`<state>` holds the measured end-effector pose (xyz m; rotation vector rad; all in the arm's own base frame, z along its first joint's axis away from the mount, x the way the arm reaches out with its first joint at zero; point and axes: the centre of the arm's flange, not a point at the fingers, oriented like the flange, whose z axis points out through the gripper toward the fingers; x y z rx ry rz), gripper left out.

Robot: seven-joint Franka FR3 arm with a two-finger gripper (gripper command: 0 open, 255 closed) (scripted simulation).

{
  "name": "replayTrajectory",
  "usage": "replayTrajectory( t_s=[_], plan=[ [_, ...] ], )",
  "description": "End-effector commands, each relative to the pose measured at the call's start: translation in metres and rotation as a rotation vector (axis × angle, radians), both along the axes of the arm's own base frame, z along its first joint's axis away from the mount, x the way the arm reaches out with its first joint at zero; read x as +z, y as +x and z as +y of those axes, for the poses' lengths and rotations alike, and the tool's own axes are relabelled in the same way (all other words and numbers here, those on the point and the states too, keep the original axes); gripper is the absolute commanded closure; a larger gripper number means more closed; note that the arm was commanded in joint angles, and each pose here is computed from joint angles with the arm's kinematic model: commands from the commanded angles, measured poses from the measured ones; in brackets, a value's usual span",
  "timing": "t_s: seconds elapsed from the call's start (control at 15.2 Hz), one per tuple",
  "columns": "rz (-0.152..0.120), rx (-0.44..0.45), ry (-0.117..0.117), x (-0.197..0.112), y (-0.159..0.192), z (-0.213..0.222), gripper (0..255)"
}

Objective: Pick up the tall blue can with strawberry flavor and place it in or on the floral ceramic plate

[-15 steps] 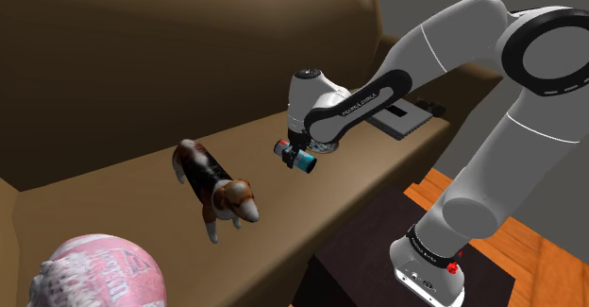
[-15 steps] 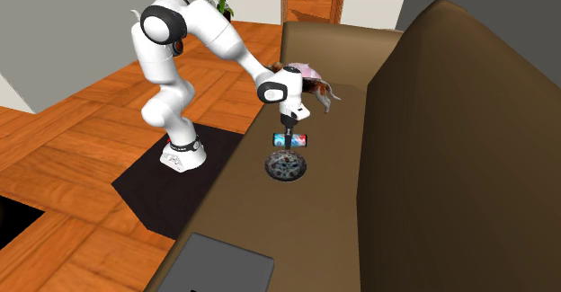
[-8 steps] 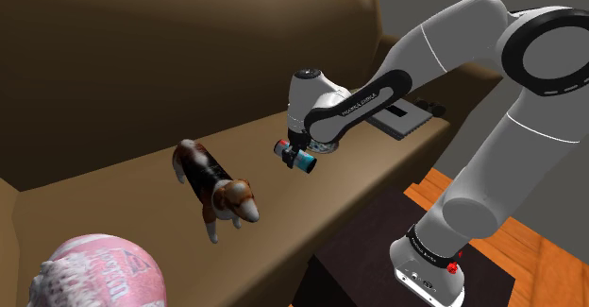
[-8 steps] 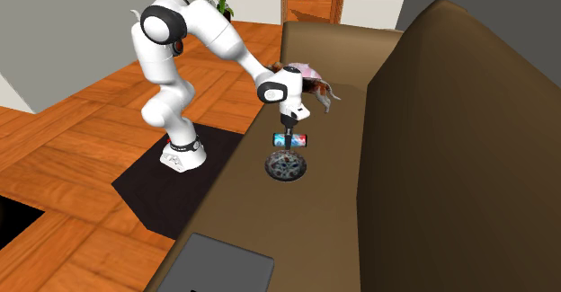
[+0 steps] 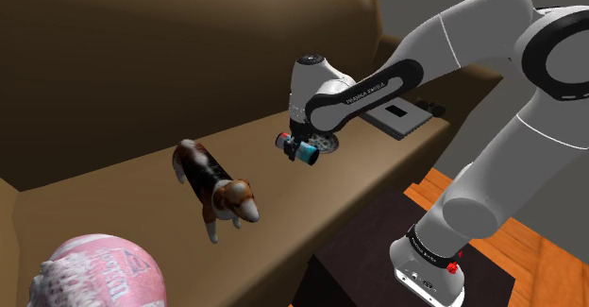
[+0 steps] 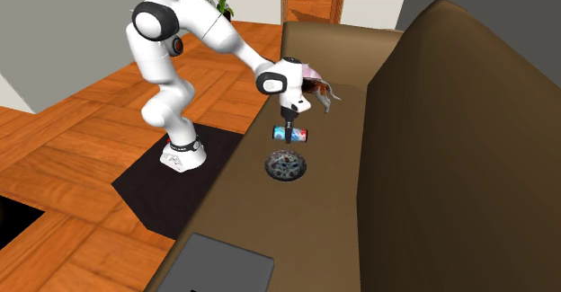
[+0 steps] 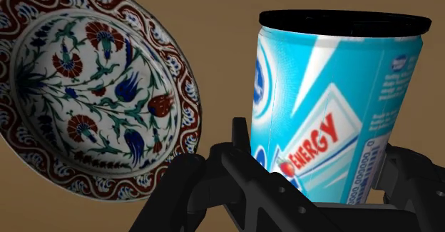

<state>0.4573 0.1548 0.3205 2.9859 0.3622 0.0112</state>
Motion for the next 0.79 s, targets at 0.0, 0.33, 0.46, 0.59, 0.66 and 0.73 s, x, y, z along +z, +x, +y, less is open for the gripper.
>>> replayTrajectory(
  t_s=[0.0, 0.33, 0.46, 0.59, 0.66, 0.73],
  plan=[
    [0.000, 0.000, 0.000, 0.011, 0.000, 0.000, 255],
    [0.000, 0.000, 0.000, 0.037, 0.000, 0.000, 255],
    [0.000, 0.000, 0.000, 0.048, 0.000, 0.000, 255],
    [0.000, 0.000, 0.000, 0.058, 0.000, 0.000, 255],
    [0.000, 0.000, 0.000, 0.064, 0.000, 0.000, 255],
    [0.000, 0.000, 0.000, 0.069, 0.000, 0.000, 255]
  ],
)
